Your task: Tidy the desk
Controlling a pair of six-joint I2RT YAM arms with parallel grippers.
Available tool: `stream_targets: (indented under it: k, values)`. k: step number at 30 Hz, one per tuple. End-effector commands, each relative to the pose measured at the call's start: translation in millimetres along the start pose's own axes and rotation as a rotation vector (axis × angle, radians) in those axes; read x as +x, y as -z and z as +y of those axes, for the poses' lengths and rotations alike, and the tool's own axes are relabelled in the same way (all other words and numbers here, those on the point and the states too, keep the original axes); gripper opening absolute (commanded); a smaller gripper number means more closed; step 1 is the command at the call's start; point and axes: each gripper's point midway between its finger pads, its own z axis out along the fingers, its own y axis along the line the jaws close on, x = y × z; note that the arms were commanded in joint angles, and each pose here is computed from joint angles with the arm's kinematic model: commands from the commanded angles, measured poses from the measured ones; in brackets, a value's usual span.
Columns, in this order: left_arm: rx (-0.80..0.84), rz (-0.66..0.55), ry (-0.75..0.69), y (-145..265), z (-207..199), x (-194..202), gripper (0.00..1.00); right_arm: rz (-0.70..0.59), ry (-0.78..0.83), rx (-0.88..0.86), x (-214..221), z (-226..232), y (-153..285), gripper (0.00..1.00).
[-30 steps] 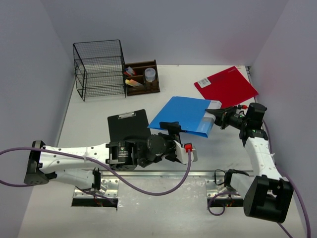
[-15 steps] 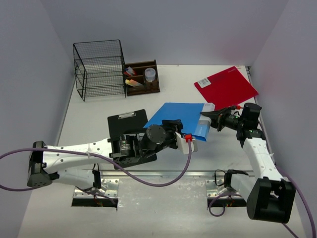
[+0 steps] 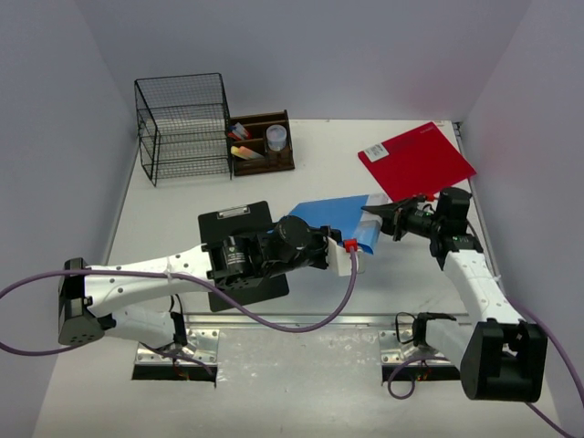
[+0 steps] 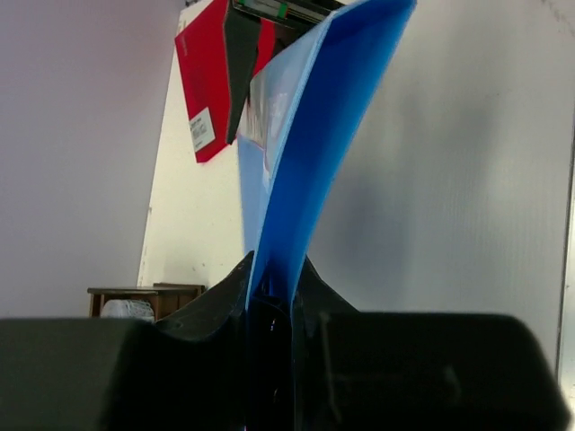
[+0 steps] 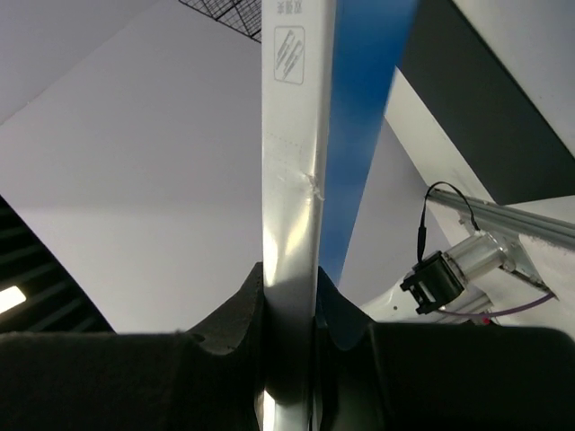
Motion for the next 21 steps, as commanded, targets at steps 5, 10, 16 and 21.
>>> stream_targets:
  k: [5, 10, 16, 21]
  values:
    - [-0.129, -0.17, 0.023, 49.0, 51.4, -43.5, 0.0, 0.206, 0.223, -0.087, 37.0, 23.4, 3.4, 0.94]
    - [-0.13, -0.117, 0.085, 89.5, 86.4, -27.7, 0.0, 0.263, 0.371, -0.165, 36.9, 41.0, 12.4, 0.99]
    - [-0.178, -0.058, 0.058, 138.3, 111.6, -10.7, 0.0, 0.314, 0.694, -0.272, 38.7, 82.0, 37.7, 0.99]
    - [-0.388, 0.07, 0.021, 182.1, 161.0, 10.4, 0.0, 0.256, 1.019, -0.263, 41.7, 118.7, 48.9, 0.99]
